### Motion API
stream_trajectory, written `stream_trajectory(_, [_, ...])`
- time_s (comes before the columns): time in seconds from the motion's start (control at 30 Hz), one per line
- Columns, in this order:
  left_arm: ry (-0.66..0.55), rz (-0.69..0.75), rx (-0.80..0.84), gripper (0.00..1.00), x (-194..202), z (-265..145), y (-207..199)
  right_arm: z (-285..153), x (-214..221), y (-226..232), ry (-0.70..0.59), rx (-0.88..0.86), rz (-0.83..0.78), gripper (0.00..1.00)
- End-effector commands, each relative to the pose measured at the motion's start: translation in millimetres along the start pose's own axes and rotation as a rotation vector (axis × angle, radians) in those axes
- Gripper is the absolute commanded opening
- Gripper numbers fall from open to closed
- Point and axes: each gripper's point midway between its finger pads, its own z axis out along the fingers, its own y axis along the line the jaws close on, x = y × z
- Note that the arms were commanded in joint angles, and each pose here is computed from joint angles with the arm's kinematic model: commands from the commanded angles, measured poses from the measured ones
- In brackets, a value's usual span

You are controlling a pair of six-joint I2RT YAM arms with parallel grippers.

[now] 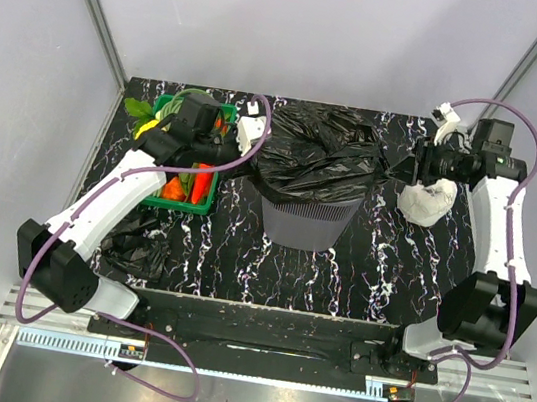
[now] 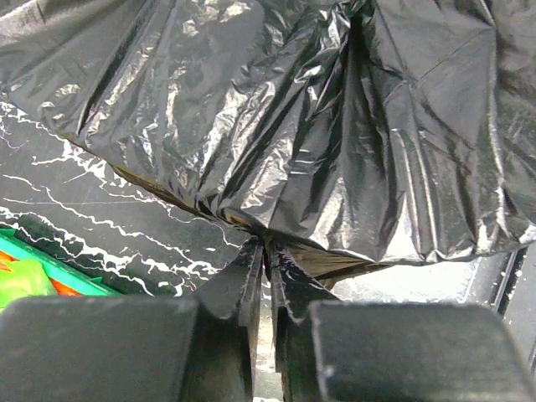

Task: Put the trash bags into the trash bin

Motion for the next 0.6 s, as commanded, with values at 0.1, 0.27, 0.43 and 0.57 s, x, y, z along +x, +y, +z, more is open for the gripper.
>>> stream_trajectory(0.1, [-0.086, 0.078, 0.024, 0.15, -34.2, -16.8, -12.1, -26.7, -16.4, 20.8, -0.039, 0.066, -0.114, 0.5])
stream_trajectory(0.27, [-0.08, 0.102, 0.024, 0.16, -35.4, -18.8, -15.6, -42.1, -20.2, 46.4, -0.065, 0.042, -0.169, 0.54])
stream_trajectory(0.43, [-0.075, 0.123, 0.005, 0.17, -36.5, -20.9, -15.6, -52.3, -9.2, 79.3, -0.062, -0.048, -0.212, 0.63])
stream_trajectory(0.57, [-0.073, 0.126, 0.0, 0.17, -36.2, -22.0, -16.3, -54.3, 0.6, 102.9, -0.064, -0.131, -0.216, 0.66])
